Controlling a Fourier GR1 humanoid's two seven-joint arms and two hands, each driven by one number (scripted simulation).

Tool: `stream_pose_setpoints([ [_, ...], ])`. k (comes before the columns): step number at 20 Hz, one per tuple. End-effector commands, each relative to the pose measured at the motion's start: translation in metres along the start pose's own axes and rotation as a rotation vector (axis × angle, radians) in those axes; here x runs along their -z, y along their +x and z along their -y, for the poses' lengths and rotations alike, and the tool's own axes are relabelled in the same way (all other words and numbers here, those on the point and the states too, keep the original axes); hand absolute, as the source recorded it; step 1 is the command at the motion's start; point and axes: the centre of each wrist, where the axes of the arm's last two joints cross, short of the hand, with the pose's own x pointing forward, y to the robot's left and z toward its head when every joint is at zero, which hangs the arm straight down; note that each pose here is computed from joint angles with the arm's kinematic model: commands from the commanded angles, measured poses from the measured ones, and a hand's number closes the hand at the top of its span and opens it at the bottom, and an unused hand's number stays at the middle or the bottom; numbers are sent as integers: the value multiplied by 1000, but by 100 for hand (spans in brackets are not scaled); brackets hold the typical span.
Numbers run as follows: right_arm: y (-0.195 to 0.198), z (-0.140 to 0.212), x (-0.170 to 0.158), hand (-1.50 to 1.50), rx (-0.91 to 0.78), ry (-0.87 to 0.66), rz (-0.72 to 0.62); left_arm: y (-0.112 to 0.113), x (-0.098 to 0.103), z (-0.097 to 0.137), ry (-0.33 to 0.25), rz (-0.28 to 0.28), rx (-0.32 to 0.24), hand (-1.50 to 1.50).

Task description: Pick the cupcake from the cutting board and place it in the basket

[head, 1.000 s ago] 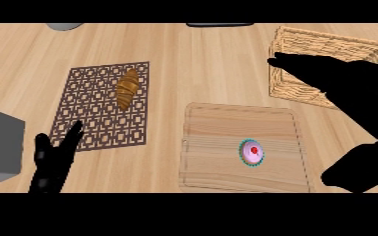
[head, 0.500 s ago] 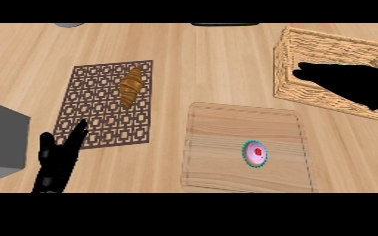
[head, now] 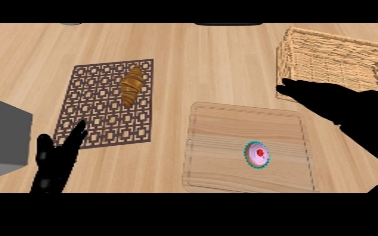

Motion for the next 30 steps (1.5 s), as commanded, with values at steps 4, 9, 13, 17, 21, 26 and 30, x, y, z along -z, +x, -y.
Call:
stream_pose_setpoints([
  [4,-5,-54,18,-150,15,4,-30,-16,0,-1,-8,-55,-24,0],
  [9,-12,-65,37,-150,-55,47,-94,-12,3,10,-29,-68,-20,0],
  [13,-29,-87,57,-150,-40,33,-98,-10,-10,18,-25,-50,-25,0],
  [17,-30,-109,55,-150,-22,45,-80,-14,-14,20,-14,-60,-11,0],
  [21,-20,-131,47,-150,-33,26,-62,-21,-5,20,-29,-53,-24,0],
  [26,-30,-121,81,-150,-35,34,-82,-10,-7,23,-25,-53,-12,0],
  [30,-47,-132,79,-150,-24,-4,-71,-20,-10,19,-18,-72,-28,0],
])
